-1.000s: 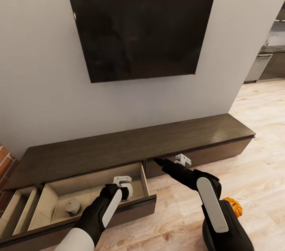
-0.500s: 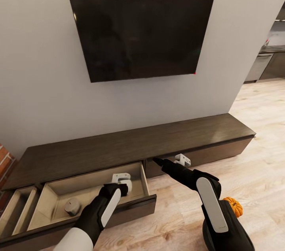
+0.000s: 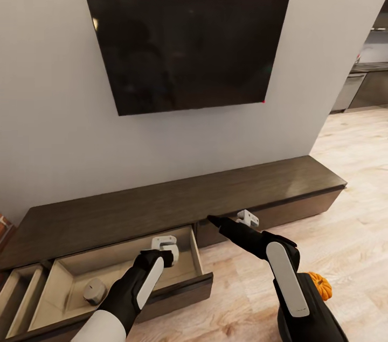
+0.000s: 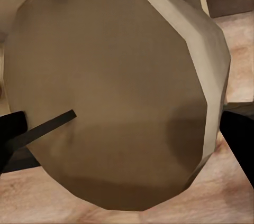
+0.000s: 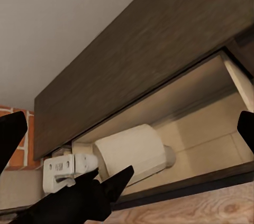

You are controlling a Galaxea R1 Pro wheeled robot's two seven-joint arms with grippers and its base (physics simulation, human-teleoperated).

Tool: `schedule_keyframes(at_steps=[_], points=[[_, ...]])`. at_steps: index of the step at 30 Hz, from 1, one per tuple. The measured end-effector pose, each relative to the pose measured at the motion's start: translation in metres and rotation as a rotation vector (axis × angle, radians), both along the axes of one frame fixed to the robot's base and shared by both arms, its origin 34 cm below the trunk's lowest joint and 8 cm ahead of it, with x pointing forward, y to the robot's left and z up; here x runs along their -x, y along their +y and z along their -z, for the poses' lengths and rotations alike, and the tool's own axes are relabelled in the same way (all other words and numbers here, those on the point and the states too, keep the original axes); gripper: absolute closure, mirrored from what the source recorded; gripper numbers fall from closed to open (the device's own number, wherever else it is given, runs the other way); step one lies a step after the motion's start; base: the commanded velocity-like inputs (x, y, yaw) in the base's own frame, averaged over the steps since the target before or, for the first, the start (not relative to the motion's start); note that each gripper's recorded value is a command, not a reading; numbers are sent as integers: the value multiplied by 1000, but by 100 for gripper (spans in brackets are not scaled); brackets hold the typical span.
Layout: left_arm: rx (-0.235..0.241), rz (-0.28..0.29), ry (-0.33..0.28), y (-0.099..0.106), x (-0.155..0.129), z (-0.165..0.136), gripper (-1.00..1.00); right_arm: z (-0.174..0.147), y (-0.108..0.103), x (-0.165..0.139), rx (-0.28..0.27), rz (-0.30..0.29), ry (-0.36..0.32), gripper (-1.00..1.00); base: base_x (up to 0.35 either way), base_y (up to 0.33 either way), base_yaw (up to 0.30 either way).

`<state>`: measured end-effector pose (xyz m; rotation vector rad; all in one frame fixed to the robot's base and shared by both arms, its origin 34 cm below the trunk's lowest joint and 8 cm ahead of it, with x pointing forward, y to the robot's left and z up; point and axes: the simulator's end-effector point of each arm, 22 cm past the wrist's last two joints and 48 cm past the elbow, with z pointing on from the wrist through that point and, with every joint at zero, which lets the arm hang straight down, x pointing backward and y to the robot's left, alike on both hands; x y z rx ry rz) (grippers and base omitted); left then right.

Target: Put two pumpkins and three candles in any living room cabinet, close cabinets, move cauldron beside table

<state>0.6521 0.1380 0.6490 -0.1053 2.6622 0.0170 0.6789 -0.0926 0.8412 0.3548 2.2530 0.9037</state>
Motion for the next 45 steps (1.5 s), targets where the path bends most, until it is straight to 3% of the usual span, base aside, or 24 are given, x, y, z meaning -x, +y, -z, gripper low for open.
schedule_keyframes(at_steps=[22,33,36,39,45], points=[[-6,6,7,0,1,13,100,14,2,0,3,0,1,-100,15,0,0],[-46,6,0,18,-3,31,100,30,3,1,-6,-10,-7,-100,0,0,0],[-51,2,-4,23,-6,35,100,20,14,3,-72,-49,-52,-100,0,0,0],[-54,1,-4,25,-6,40,100,11,23,17,-199,-101,-102,-100,0,0,0],[-56,0,-5,26,-5,51,100,2,-18,19,-305,-89,-196,-100,0,0,0]])
